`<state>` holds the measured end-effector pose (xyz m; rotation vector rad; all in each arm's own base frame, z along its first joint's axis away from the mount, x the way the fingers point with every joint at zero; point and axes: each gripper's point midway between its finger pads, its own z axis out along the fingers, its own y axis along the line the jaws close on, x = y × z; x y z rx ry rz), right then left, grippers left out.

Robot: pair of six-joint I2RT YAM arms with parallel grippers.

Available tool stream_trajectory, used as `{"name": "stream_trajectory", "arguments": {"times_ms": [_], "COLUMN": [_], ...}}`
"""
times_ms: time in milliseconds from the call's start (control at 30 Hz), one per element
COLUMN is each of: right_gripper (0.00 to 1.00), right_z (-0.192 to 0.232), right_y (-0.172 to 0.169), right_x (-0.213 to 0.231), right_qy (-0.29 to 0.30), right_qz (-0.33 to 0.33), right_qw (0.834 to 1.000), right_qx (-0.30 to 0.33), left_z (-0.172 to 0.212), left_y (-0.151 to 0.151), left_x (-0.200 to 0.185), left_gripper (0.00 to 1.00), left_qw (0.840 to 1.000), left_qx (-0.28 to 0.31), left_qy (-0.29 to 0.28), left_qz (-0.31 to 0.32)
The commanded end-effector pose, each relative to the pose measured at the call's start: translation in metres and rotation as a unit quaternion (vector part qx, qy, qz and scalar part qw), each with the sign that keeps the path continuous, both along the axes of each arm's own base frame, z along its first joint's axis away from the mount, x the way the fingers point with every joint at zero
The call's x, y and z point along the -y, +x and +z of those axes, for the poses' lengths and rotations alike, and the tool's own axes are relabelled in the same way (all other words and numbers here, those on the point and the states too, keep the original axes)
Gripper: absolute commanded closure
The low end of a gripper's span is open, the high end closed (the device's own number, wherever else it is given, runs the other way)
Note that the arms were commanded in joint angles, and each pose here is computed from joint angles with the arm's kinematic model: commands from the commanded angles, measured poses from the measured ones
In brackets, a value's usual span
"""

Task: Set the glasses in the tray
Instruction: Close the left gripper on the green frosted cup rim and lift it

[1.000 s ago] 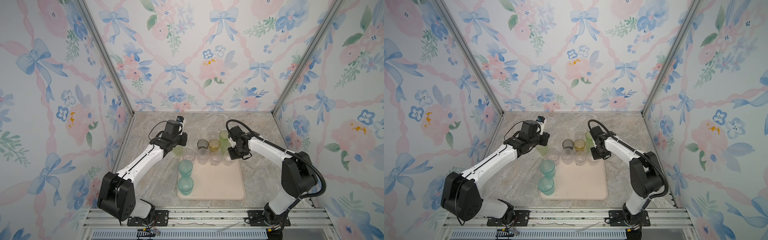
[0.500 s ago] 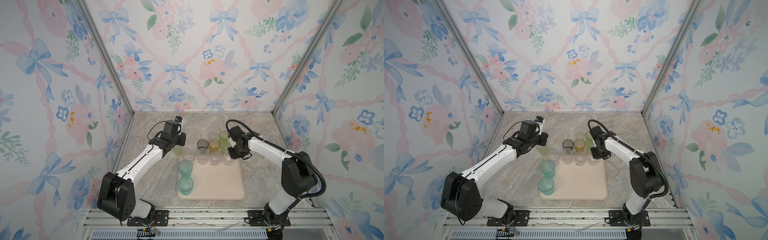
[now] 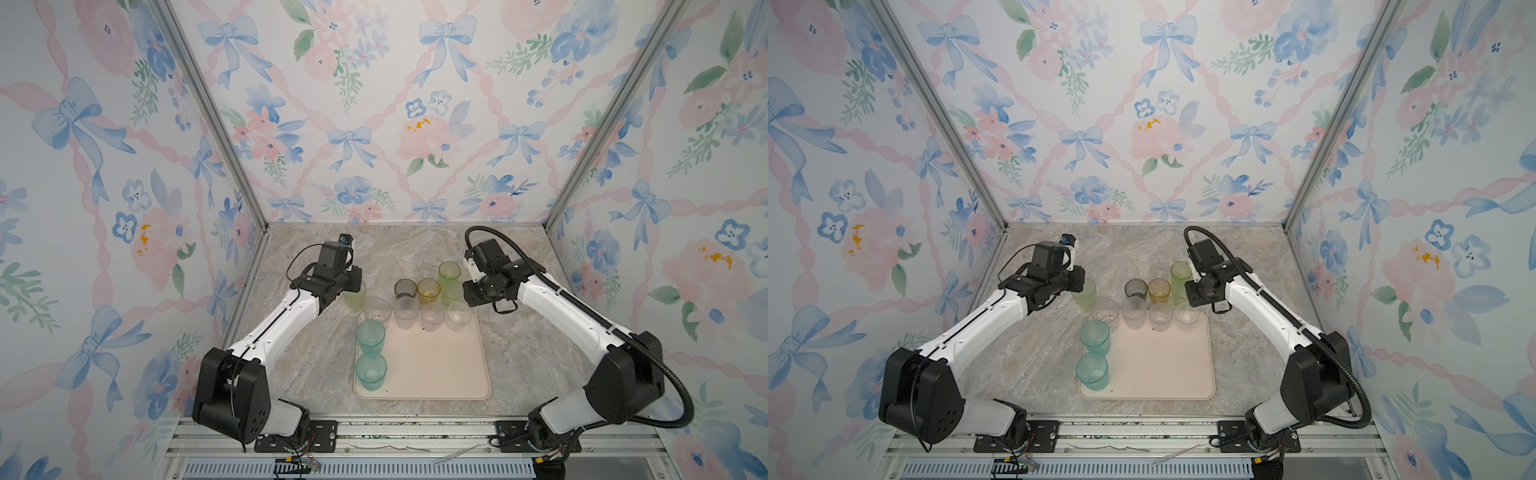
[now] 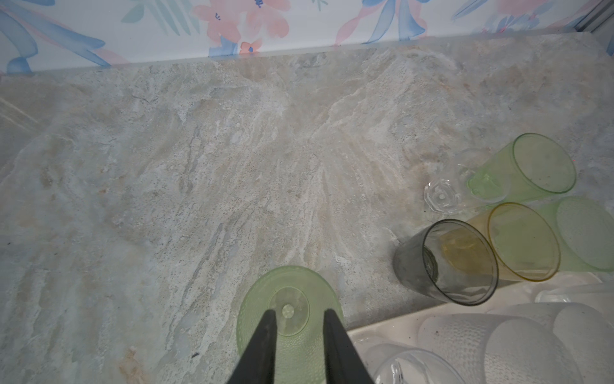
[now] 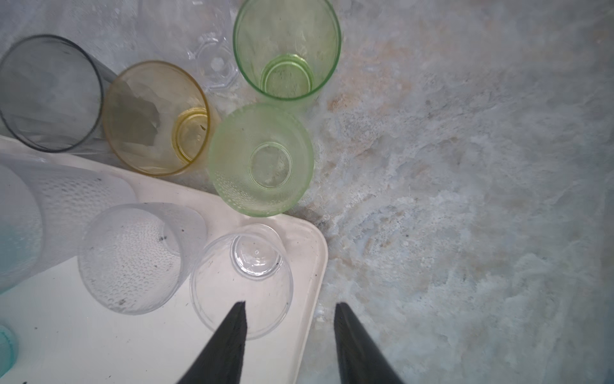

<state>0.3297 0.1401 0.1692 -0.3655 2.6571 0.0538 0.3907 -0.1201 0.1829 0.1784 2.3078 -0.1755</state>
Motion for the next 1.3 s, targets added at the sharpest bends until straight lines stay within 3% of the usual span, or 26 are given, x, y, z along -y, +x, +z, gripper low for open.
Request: {"name": "stream_trajectory", "arguments": {"times_ms": [0,267,833,1267], "right_gripper": [0.51,0.49,0.49,0.49], "right_z": [0.032,0.044,0.037,0.033], "right_y": [0.001,0.005,0.0,0.001], "right_x": [0.008,0.008,0.01,0.009], "right_qy": [0.009,0.035,0.048,0.049], "right_qz": [-0.011,-0.019,-0.015,-0.015], "right_qw": [0.999,0.997,0.997,0.997], "right_qx": [0.041,0.067,0.064,0.059], "left_z": [-0.009,-0.021,-0.061,-0.076], "left_y": [-0.005,-0.006,-0.005,-0.002], "left_x": [-0.016,-0.023,-0.027,-0.031], "left_gripper": [0.75,0.69,0.75,0.81], "left_qw": [0.999,0.996,0.99,0.987], "left_qx": [-0.035,-0.072,-0.138,-0.154], "left_qy": [0.017,0.032,0.023,0.035], "left_qz": [0.026,0.035,0.028,0.029]}}
